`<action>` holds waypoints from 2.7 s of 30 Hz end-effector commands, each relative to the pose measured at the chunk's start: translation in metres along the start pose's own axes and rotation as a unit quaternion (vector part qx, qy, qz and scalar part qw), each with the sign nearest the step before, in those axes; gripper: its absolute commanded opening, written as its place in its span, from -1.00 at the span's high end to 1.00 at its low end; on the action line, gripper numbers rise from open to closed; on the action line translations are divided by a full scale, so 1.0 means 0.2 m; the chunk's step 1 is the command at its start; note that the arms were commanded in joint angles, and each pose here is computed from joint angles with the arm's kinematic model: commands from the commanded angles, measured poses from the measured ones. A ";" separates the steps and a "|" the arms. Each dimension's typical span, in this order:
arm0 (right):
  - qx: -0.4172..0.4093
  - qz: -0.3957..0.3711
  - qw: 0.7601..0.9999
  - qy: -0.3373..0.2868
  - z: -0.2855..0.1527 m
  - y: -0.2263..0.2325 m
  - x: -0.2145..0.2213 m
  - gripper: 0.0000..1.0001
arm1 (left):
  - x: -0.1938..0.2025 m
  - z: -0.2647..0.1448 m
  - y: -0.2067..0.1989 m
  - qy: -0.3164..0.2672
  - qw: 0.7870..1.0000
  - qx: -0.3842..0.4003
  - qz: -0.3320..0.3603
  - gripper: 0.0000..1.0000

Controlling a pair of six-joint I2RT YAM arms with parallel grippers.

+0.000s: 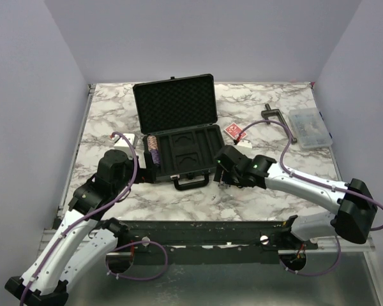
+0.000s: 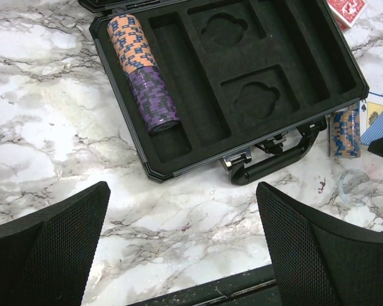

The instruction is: Pack up texas hold em set

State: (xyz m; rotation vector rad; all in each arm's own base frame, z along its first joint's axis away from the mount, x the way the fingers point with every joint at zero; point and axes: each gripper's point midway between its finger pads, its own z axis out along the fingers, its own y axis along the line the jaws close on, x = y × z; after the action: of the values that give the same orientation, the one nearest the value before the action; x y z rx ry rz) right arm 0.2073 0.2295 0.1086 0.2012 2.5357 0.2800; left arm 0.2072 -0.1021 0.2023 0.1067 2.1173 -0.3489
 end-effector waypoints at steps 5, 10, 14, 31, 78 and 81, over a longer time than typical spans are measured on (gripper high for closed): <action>0.070 0.029 0.996 -0.045 0.14 -0.05 -0.05 -0.33 | 0.04 0.00 0.01 0.012 1.000 0.003 0.012 -0.91; 0.083 0.013 0.996 -0.037 0.22 -0.04 -0.03 -0.20 | 0.04 0.00 0.01 0.011 1.000 0.003 0.014 -0.90; 0.092 0.002 0.995 -0.039 0.26 -0.04 -0.02 -0.14 | 0.04 0.00 0.01 0.011 1.000 0.002 0.014 -0.89; 0.107 -0.021 0.993 -0.034 0.36 -0.08 0.00 0.01 | 0.05 0.01 0.00 0.017 1.000 0.010 0.016 -0.89; 0.029 -0.115 0.989 0.090 0.34 -0.01 0.22 0.57 | 0.06 0.00 -0.01 0.017 1.000 0.014 0.016 -0.89; 0.034 -0.122 0.986 0.106 0.36 -0.03 0.26 0.50 | 0.06 0.00 -0.01 0.017 1.000 0.014 0.016 -0.89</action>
State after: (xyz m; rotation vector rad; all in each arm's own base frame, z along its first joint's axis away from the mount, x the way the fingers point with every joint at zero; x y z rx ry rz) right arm 0.2098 0.2430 0.0371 -0.0769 2.6988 0.1311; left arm 0.2050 -0.1021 0.1982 0.1330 2.1221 -0.3458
